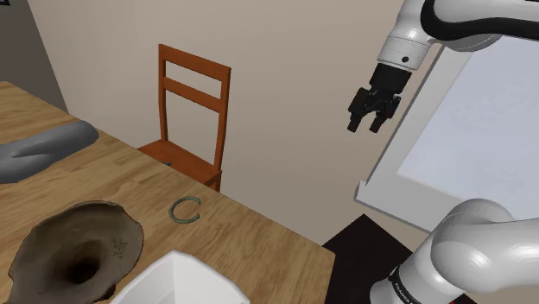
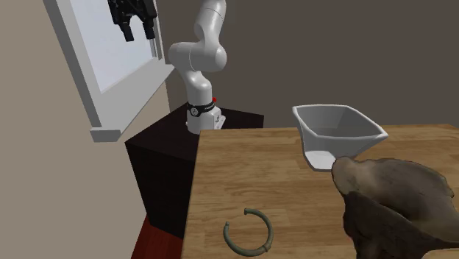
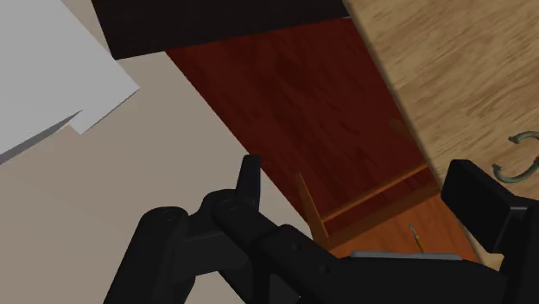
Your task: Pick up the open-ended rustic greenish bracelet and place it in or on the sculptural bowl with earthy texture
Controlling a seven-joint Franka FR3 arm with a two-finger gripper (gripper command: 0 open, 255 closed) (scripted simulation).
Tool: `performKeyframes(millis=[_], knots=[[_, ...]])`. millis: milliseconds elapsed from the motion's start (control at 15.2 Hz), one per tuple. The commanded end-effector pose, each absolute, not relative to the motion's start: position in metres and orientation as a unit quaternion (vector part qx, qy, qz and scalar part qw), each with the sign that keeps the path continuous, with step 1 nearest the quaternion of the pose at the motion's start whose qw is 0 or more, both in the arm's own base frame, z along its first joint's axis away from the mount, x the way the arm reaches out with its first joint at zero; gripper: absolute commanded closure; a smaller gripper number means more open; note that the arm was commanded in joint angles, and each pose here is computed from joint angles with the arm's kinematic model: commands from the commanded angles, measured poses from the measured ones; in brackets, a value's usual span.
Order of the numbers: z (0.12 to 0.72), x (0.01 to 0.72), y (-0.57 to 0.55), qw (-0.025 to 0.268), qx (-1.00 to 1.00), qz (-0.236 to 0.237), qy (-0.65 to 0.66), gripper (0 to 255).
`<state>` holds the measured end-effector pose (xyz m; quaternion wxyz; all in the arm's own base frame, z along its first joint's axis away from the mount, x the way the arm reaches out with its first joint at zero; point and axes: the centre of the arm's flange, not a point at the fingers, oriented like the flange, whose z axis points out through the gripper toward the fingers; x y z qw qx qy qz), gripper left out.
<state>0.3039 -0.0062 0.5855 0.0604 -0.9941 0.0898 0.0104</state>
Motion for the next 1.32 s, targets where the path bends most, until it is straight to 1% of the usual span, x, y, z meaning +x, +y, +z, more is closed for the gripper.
performKeyframes(millis=[0,1254], knots=[[0.585,0.304,-0.006,0.060,-0.994,0.010,0.090,0],[0.464,0.443,0.178,0.015,-0.999,0.008,-0.035,0]])
